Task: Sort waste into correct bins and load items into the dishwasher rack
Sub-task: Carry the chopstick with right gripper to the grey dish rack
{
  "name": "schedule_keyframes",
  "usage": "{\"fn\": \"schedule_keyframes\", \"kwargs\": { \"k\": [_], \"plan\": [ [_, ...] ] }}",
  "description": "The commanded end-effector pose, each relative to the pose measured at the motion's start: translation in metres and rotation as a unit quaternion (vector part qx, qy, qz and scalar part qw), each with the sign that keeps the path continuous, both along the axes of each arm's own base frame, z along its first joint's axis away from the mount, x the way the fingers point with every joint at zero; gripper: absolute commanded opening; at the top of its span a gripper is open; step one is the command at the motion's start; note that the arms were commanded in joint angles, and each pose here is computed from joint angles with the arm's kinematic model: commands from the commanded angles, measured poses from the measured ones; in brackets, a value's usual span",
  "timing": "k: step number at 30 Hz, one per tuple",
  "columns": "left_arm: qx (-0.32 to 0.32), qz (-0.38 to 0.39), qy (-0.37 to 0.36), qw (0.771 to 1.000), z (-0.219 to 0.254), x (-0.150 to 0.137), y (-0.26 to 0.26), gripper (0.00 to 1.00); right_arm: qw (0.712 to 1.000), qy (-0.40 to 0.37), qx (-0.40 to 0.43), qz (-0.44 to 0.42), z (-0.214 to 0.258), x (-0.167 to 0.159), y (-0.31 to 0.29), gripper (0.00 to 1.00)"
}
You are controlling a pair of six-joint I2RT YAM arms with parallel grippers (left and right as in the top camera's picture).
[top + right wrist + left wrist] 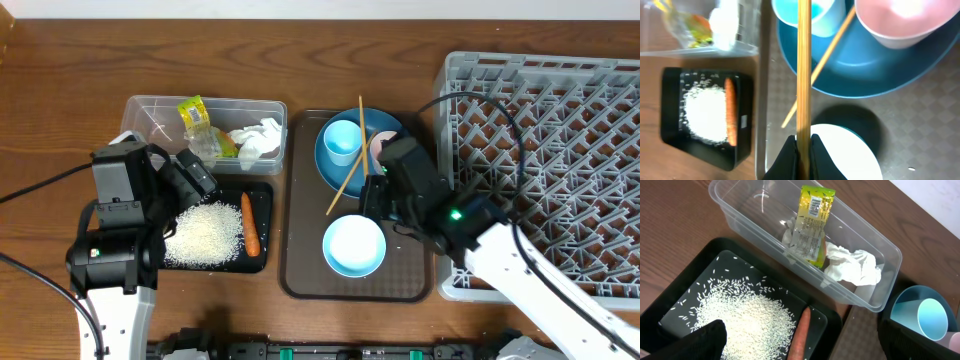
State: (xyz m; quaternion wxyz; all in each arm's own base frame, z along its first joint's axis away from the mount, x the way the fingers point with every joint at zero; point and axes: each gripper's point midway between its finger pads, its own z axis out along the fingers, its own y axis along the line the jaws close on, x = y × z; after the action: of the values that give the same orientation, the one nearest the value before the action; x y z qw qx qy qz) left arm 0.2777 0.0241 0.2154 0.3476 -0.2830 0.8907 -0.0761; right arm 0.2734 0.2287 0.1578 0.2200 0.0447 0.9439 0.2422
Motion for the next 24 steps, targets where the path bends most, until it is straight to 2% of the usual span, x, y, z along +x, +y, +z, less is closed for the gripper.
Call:
{"fn": "schedule_keyframes", "kwargs": {
  "k": [1,4,7,10,17,24],
  "plan": [
    [0.008,0.0,-0.008,1.0,0.008,0.002,0.003,0.99,0.999,-0.032,0.011,0.02,0.025,-0.003,0.002,0.01],
    [0.008,0.0,-0.008,1.0,0.008,0.002,0.003,0.99,0.997,-0.059,0.004,0.047,0.034,-0.005,0.001,0.01],
    [0.008,0.0,-0.007,1.0,0.008,0.002,0.003,0.99,0.987,-0.099,-0.018,0.121,0.04,-0.009,0.006,0.01],
    [0.008,0.0,-0.008,1.0,0.008,0.002,0.003,0.99,0.967,-0.134,-0.033,0.214,0.042,-0.018,0.015,0.01],
    [0.008,0.0,-0.008,1.0,0.008,0.002,0.003,0.99,0.915,-0.192,-0.003,0.356,0.054,-0.038,0.041,0.01],
    [0.008,0.0,-0.007,1.0,0.008,0.002,0.003,0.99,0.877,-0.211,-0.025,0.432,0.041,-0.05,0.053,0.01]
  ]
}}
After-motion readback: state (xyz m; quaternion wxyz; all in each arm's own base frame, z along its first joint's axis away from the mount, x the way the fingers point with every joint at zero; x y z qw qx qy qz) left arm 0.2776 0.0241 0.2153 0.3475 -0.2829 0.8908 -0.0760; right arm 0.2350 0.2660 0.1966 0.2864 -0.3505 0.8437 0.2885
